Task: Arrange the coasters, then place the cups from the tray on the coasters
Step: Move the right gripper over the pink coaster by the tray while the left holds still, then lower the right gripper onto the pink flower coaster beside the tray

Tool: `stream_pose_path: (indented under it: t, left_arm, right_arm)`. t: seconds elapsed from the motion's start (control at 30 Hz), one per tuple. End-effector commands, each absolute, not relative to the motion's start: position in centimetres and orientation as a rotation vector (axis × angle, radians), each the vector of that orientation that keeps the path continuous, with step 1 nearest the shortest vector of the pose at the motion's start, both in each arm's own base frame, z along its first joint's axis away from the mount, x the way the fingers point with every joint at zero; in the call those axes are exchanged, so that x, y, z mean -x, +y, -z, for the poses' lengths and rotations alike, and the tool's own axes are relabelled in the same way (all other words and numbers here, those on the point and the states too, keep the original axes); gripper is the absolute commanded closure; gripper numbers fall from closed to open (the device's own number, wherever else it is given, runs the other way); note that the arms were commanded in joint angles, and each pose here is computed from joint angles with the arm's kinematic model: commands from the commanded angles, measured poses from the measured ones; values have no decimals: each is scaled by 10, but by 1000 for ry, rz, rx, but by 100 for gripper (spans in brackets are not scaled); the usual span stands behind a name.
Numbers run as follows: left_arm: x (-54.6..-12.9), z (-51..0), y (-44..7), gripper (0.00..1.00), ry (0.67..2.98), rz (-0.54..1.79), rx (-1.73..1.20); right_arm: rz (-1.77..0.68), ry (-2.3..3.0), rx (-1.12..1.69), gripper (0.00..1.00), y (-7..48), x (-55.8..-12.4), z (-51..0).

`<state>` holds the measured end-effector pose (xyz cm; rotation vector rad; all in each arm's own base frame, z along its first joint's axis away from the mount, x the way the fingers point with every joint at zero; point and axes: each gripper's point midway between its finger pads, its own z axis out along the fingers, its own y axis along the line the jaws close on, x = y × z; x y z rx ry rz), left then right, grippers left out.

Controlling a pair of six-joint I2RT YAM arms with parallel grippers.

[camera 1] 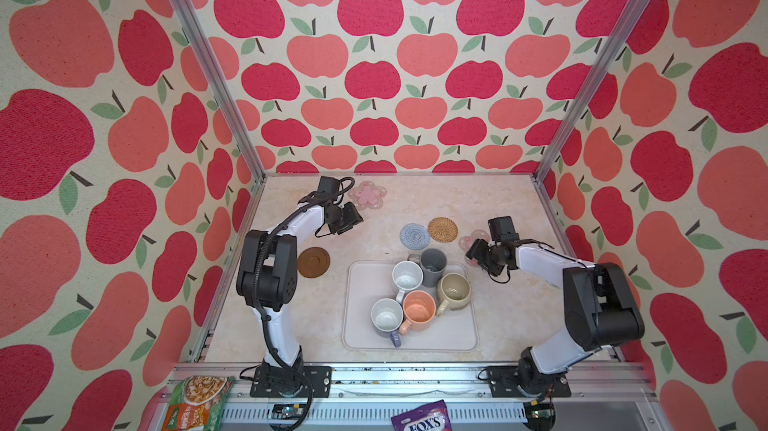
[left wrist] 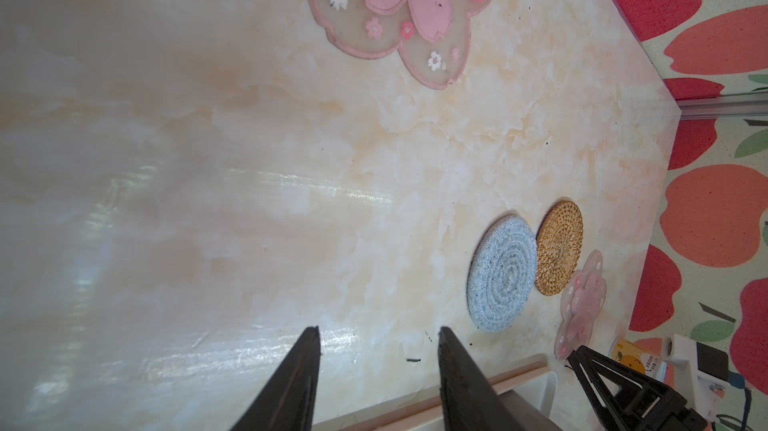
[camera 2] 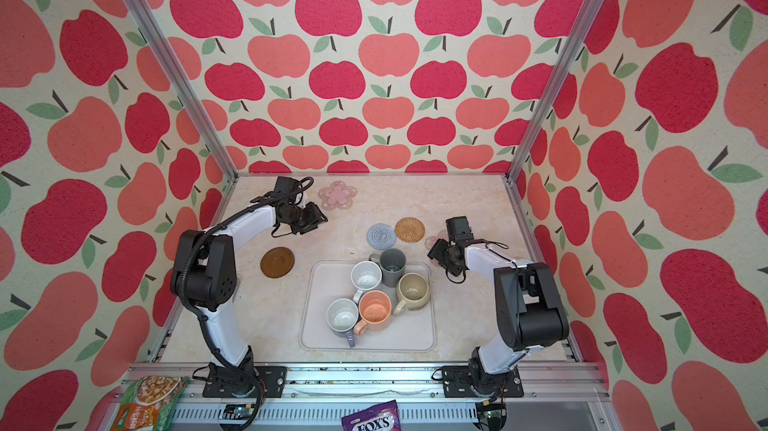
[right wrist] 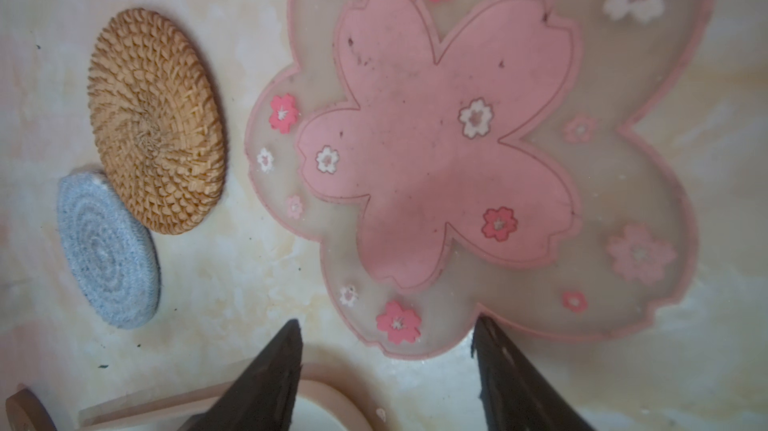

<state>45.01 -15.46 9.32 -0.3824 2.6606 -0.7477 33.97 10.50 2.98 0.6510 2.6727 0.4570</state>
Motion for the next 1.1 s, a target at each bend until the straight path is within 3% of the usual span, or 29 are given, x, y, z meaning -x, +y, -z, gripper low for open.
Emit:
stream_pose_path:
  t: [0.0,1.07]
  left_arm:
    - [-447,-81,-153,52,2691,754,419]
    - [-464,-65,-159,51,2726,758,427]
  right_arm:
    - [-360,2766,-739,32,96,-321,3]
    - [-399,2715,-623,32,96,-423,-7]
